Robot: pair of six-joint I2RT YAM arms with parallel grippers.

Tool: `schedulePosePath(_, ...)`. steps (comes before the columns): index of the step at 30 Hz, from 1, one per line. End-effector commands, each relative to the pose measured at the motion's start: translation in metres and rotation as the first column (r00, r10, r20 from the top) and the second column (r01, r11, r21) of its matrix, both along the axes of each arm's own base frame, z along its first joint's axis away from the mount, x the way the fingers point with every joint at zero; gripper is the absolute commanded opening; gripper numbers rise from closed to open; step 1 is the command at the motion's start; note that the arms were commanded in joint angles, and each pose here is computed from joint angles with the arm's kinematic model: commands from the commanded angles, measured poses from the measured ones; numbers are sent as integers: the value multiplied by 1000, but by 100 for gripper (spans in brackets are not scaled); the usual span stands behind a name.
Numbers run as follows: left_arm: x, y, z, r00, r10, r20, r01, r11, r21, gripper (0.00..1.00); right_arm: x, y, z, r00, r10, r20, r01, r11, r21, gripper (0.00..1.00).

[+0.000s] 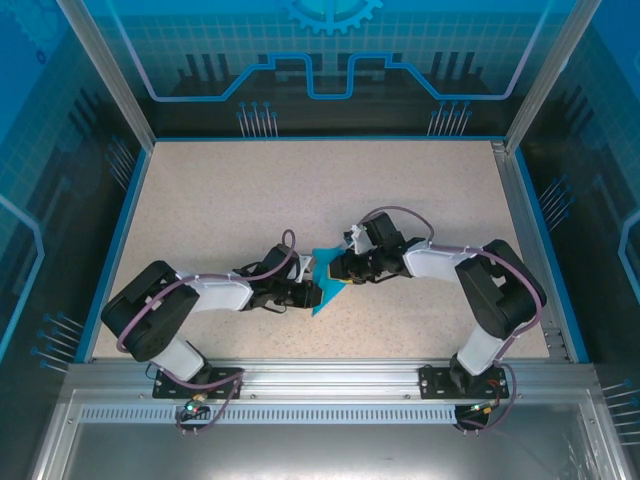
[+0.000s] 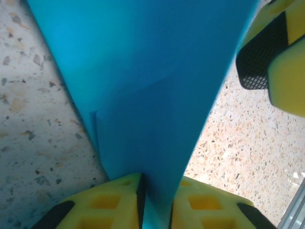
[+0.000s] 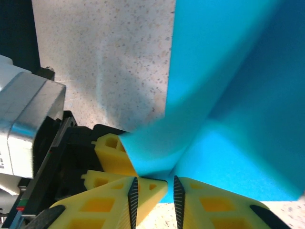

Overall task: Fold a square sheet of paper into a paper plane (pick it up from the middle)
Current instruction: Fourth fold the wing at the center of the table.

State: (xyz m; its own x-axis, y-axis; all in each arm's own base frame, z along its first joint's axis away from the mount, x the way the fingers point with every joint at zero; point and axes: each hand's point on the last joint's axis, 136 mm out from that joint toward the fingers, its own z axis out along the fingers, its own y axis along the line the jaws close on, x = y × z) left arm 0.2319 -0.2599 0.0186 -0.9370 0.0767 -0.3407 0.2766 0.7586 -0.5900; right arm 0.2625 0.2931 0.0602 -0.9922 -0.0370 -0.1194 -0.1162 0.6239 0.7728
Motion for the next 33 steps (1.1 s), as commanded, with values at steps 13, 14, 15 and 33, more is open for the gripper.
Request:
schedulePosePath(13, -4, 5, 46, 993, 5, 120, -13, 998, 62, 45, 5, 15, 0, 1000, 20, -23, -20, 999, 33, 29)
schedulePosePath(14, -5, 5, 46, 991, 16, 131, -27, 996, 79, 44, 5, 14, 0, 999, 20, -25, -19, 999, 33, 29)
schedulePosePath(15, -5, 7, 45, 989, 37, 144, -52, 994, 100, 45, 5, 14, 0, 999, 19, -26, -18, 999, 32, 29)
schedulePosePath(33, 6, 0, 18, 950, 130, 284, -221, 923, 316, 41, 2, 11, -3, 999, 19, -39, -18, 1000, 14, 29)
